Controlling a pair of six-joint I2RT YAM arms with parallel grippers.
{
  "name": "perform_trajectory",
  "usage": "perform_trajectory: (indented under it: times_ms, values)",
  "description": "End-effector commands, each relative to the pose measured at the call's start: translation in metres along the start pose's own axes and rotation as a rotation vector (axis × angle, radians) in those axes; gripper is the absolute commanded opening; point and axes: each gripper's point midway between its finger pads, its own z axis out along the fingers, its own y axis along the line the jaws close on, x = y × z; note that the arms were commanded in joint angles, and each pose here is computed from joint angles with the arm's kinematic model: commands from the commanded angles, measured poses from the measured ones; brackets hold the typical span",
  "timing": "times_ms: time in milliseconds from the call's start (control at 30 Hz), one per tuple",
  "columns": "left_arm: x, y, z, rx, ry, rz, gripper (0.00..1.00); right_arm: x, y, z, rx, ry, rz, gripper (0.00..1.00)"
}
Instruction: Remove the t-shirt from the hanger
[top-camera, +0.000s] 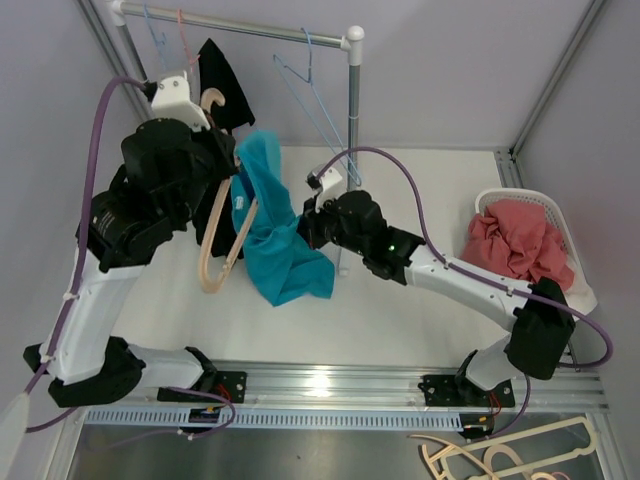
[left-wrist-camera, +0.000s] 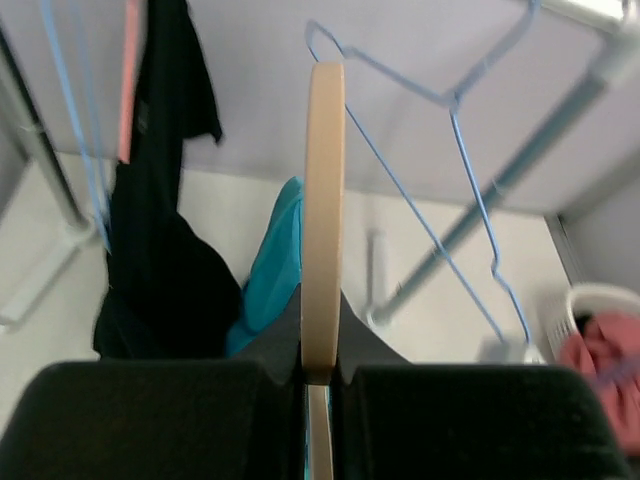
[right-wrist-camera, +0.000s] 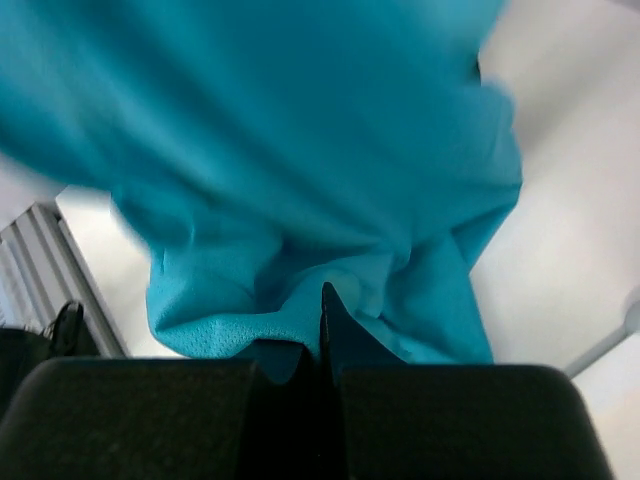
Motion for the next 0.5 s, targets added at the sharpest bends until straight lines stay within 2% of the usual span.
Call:
perform_trajectory:
  times_ms: [0, 100, 167, 267, 333, 400, 467]
  values:
    - [0.038, -0.022, -0.031, 0.224, 0.151, -0.025, 0.01, -0.042, 0.001, 0.016, -0.019, -0.102, 0.015, 0.0]
    - [0.056, -0.014, -0.052, 0.278, 0.207, -0.009, 0.01, -0.049, -0.001, 0.027, -0.004, -0.103, 0.015, 0.0]
    - [0.066, -0.001, -0.062, 0.259, 0.24, 0.027, 0.01, -0.041, -0.011, 0.031, 0.047, -0.082, 0.018, 0.0]
    - [0.064, 0.021, -0.082, 0.24, 0.221, 0.042, 0.01, -0.02, -0.032, 0.034, 0.135, -0.028, 0.027, 0.0]
    - [0.057, 0.031, -0.103, 0.276, 0.2, 0.042, 0.01, 0.01, -0.058, 0.029, 0.204, 0.042, 0.051, 0.0]
    - [0.06, 0.04, -0.115, 0.278, 0.223, 0.056, 0.01, 0.036, -0.069, 0.019, 0.212, 0.079, 0.09, 0.0]
    - [0.051, 0.048, -0.127, 0.276, 0.202, 0.048, 0.01, 0.037, -0.071, 0.012, 0.189, 0.051, 0.104, 0.0]
